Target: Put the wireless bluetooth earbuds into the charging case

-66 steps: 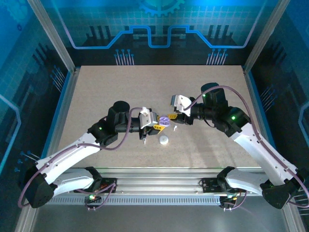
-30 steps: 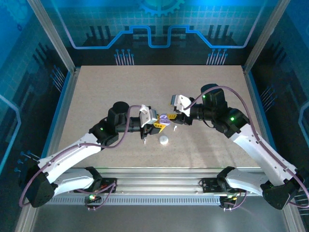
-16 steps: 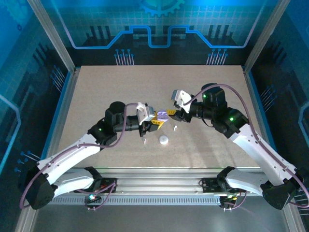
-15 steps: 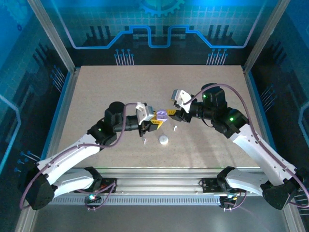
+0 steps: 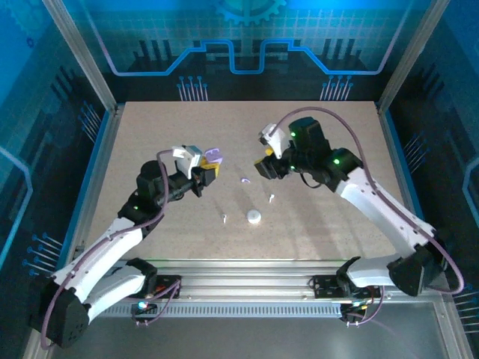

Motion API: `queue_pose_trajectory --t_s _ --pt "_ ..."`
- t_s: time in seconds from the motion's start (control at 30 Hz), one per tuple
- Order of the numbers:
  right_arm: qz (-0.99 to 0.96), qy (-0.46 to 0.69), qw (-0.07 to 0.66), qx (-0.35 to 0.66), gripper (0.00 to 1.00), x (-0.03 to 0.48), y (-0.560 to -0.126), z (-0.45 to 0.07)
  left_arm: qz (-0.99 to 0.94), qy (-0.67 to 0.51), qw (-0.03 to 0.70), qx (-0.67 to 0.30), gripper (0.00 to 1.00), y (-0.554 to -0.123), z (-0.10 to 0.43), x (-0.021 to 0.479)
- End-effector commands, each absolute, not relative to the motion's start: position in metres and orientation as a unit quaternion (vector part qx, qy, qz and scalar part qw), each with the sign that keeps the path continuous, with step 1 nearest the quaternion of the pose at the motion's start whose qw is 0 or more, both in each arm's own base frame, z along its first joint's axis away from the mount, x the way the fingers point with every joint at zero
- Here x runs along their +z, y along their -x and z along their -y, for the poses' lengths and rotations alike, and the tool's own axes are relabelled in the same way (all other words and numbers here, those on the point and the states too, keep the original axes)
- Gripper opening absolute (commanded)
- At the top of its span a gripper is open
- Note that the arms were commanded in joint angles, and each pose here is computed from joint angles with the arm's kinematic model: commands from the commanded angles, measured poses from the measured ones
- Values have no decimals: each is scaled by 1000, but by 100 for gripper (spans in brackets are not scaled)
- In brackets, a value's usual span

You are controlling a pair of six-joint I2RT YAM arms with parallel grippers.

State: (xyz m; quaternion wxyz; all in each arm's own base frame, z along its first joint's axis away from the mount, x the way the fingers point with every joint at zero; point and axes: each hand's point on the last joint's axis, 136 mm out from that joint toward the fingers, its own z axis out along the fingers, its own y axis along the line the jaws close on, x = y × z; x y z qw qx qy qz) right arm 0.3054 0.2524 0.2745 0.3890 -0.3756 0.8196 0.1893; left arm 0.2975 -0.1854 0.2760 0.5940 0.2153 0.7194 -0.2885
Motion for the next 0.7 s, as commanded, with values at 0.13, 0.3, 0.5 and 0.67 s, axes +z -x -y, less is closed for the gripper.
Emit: queue_pose_trajectory --t_s 0.13,0.3,0.5,0.67 --pt "-836 420 308 176 52 230 -321 -271 -759 -69 608 -223 21 -312 124 257" --pt "-860 434 218 159 46 185 -342 -286 -765 -43 610 -202 21 -310 108 254" --pt "-867 447 155 153 43 140 -363 -306 -777 -34 603 -175 21 -312 98 249" --pt "-863 472 134 121 43 122 -378 -312 -784 -13 604 -144 21 -309 84 242"
